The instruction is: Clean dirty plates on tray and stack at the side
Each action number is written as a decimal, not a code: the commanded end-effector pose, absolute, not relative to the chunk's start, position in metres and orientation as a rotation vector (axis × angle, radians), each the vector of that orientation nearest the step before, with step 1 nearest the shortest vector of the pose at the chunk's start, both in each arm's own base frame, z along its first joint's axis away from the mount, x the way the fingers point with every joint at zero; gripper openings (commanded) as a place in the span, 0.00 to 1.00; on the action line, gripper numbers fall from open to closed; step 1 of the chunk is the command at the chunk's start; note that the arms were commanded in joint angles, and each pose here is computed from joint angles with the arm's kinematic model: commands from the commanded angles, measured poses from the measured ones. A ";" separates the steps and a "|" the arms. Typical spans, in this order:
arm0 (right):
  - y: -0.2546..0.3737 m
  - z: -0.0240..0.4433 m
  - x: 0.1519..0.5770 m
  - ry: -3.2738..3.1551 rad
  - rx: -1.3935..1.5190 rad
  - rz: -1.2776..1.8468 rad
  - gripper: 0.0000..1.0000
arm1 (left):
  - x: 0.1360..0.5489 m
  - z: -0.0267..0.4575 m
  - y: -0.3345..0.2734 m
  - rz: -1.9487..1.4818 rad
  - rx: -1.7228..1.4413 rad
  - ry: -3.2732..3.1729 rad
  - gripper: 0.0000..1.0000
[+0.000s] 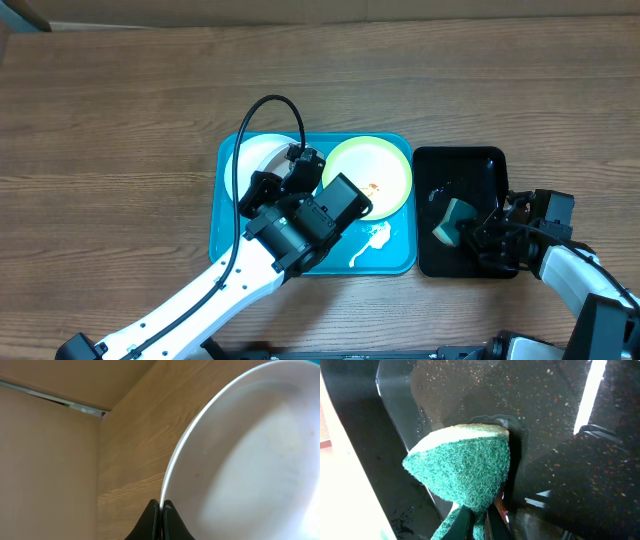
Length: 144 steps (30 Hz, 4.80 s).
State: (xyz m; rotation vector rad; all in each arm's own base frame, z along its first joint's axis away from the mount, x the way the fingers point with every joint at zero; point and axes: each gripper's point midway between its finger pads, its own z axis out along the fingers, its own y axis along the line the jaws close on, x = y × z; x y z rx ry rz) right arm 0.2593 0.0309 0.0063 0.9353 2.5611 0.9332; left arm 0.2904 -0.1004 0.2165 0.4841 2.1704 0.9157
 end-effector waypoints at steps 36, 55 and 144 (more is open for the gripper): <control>0.037 0.043 0.288 2.655 0.620 0.815 0.04 | 0.287 0.212 -0.101 0.628 0.292 2.326 0.04; 0.019 0.056 0.290 2.818 0.453 0.245 0.04 | 0.281 0.204 0.000 0.156 -0.416 2.572 0.04; 0.031 0.023 0.283 2.896 0.398 0.218 0.04 | 0.370 0.075 0.006 -0.314 -0.181 2.822 0.71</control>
